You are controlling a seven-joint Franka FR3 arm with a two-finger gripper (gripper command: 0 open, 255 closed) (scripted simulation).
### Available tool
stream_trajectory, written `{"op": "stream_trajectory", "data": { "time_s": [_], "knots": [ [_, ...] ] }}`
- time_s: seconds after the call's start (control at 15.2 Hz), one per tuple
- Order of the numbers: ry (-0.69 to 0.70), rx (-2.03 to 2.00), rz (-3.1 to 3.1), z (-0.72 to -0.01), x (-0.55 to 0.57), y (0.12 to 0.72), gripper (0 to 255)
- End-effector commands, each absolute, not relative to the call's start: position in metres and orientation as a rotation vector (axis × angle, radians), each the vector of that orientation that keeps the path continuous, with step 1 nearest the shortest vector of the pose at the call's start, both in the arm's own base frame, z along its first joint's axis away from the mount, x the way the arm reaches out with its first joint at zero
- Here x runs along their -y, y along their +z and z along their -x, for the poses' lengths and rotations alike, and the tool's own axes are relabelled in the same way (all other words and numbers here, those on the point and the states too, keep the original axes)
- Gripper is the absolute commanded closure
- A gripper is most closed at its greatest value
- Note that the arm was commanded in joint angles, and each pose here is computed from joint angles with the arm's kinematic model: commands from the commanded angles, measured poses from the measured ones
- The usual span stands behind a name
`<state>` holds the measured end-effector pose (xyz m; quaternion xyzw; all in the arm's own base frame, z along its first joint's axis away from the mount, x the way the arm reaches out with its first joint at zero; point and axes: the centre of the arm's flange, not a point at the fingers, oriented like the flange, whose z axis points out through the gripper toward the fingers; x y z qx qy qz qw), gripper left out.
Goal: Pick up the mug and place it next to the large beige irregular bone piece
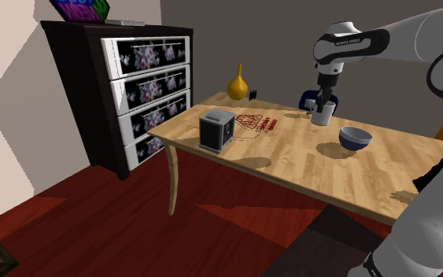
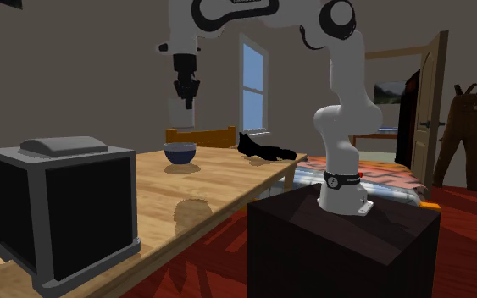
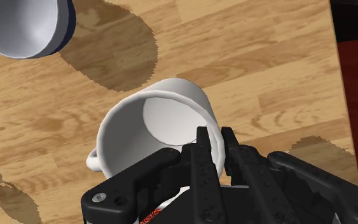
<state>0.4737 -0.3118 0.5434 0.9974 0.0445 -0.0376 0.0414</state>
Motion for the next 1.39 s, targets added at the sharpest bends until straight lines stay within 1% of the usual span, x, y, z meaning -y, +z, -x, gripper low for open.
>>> {"op": "stream_trajectory", "data": {
  "time_s": [0.0,0.26,1.32],
  "knots": [
    [-0.115,-0.136,-3.054,-0.474,0.312,0.555,255],
    [-0.115,-0.136,-3.054,-0.474,0.312,0.575,255],
    [-0.115,-0.136,-3.054,-0.263,0.320,0.576,255]
  ]
}}
